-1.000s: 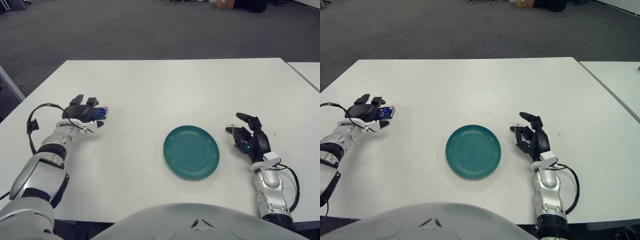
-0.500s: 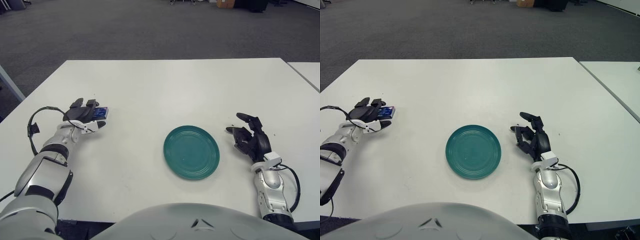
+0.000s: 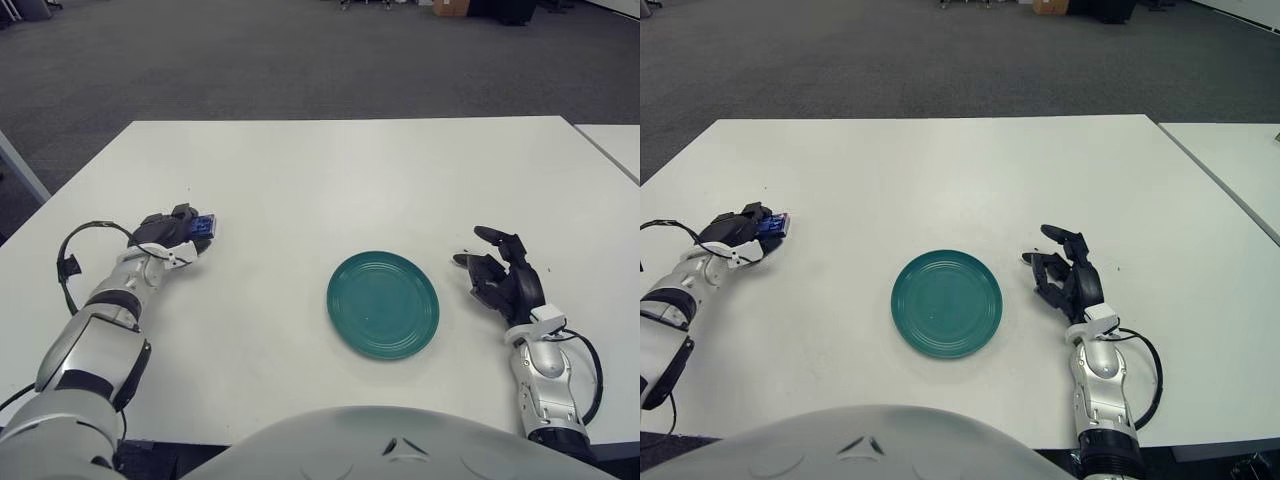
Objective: Put the gum into the plate.
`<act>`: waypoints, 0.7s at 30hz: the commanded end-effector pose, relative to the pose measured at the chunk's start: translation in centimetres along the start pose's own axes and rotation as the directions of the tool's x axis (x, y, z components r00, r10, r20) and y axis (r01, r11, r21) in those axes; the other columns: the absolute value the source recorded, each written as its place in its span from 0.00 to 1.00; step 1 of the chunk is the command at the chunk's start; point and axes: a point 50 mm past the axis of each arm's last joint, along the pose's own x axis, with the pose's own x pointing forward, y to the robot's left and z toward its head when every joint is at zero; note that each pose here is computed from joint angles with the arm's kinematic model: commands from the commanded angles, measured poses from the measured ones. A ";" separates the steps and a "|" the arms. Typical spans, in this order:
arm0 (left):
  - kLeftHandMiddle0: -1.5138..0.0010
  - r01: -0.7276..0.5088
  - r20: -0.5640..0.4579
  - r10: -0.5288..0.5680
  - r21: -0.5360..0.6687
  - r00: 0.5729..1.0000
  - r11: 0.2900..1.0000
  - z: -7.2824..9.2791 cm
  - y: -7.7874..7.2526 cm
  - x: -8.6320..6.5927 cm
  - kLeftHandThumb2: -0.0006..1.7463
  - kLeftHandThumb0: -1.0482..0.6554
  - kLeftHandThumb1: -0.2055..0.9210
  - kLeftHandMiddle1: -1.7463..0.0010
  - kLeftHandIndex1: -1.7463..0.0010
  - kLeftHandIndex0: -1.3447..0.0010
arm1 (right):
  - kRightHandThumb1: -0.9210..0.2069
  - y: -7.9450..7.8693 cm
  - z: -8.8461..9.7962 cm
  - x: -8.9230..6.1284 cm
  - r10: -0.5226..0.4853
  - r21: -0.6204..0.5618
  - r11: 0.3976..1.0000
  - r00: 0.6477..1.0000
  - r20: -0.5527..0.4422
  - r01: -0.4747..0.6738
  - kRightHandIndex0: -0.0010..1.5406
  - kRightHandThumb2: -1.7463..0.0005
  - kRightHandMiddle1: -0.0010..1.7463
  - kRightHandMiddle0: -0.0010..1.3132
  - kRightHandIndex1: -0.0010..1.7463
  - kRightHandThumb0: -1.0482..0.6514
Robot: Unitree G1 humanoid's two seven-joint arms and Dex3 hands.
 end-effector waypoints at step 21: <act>0.52 0.181 -0.085 -0.180 0.007 0.980 0.983 -0.9 -1.1 -0.2 0.81 0.61 0.37 0.05 0.00 0.66 | 0.06 -0.1 -5.1 -3.8 -0.031 -0.022 0.999 0.968 -0.248 0.027 0.37 0.60 0.56 0.00 0.40 0.36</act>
